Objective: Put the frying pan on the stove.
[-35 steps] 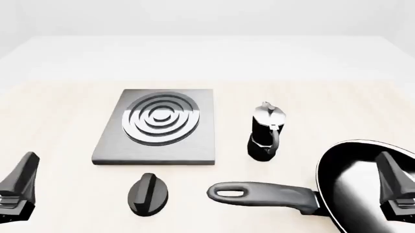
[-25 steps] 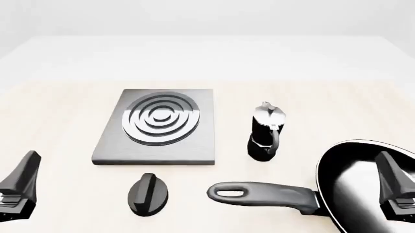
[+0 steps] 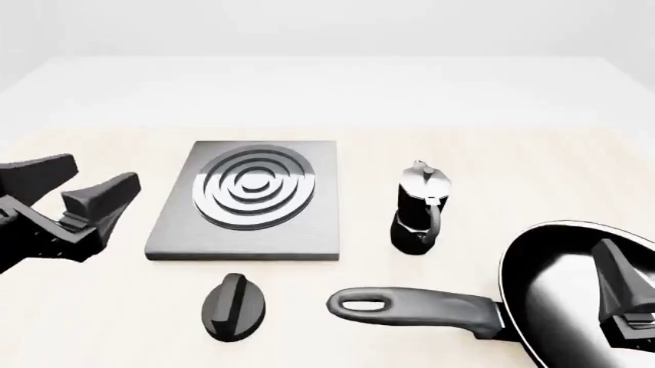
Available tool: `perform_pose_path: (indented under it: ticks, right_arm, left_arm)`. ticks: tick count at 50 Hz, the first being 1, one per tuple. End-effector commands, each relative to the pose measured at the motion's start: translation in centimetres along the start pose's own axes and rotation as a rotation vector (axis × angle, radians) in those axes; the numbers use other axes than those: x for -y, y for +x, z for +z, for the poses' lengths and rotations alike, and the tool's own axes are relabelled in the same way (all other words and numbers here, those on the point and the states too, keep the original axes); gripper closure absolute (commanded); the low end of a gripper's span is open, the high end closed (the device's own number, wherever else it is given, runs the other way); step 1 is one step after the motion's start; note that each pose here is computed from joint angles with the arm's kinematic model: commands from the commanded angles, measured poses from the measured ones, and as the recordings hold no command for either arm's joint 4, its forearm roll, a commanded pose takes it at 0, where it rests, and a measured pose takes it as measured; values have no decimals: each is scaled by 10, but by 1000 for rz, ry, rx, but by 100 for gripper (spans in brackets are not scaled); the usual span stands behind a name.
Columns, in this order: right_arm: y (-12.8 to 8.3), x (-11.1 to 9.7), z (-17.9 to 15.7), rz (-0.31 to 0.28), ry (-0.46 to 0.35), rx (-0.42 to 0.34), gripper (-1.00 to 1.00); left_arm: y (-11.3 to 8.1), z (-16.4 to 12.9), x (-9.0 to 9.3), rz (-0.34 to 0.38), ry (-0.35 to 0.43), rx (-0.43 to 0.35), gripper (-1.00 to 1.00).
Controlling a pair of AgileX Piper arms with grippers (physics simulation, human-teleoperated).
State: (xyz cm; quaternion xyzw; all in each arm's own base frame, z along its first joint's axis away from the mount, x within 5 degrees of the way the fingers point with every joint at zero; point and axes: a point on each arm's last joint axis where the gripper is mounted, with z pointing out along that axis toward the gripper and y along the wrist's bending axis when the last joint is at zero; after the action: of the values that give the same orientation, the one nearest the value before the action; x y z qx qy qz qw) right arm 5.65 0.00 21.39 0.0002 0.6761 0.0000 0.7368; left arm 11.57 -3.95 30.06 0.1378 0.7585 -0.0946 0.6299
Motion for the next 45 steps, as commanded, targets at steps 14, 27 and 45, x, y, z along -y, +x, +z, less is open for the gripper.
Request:
perform_pose_path:
  ticks: [14, 27, 45]
  right_arm:
    - [0, 0, 0, 1, 0, 0, -100]
    - [0, 0, 0, 1, 0, 0, -100]
    - [0, 0, 0, 0, 0, 0, -100]
  left_arm:
    - [-88, 62, 44, 238, 252, -271, -100]
    - [-91, 79, 69, 327, 354, -446, -100]
    - [-98, 87, 108, 431, 491, -618, -100]
